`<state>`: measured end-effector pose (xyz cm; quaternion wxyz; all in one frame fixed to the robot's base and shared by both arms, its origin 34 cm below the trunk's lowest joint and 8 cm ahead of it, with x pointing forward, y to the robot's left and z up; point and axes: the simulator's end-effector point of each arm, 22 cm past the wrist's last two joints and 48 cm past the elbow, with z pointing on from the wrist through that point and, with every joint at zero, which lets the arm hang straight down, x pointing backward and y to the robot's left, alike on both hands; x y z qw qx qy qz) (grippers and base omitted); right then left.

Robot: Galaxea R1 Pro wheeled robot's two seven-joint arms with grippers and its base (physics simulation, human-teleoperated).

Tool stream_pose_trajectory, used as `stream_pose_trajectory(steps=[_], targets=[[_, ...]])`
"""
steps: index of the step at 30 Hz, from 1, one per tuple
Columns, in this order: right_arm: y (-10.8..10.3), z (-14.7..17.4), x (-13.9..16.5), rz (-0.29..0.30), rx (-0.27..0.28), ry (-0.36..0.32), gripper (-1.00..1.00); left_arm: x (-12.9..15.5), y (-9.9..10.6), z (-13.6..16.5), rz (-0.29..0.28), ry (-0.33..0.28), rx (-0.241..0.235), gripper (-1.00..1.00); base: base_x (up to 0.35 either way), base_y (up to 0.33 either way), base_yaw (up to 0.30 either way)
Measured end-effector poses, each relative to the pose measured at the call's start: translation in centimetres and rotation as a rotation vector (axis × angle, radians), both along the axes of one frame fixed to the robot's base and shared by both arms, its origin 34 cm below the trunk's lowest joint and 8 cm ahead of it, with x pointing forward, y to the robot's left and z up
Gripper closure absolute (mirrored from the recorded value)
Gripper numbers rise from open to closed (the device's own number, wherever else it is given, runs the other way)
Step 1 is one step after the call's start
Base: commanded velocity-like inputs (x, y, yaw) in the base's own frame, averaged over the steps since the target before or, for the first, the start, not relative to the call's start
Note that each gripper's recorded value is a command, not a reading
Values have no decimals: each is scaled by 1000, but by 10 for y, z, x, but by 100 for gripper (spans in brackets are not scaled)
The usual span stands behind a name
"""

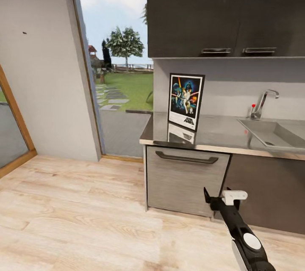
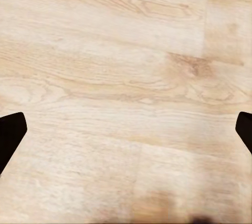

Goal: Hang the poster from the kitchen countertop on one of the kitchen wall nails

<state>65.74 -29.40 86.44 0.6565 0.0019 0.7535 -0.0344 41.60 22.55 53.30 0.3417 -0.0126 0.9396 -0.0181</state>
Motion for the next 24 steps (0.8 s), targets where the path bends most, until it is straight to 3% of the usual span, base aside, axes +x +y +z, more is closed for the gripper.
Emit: stream_pose_trajectory(steps=[11,17,18,24], targets=[[-8,101,52,-22,6,-48,-100,0,0,0,0,0,0,-100,275,0,0],[-30,163,84,-69,32,-59,-100,0,0,0,1,1,1,-100,57,0,0],[-39,192,94,-86,39,-75,-100,0,0,0,1,1,1,-100,8,0,0],[-45,242,109,-95,43,-140,-100,0,0,0,1,1,1,-100,2,0,0]])
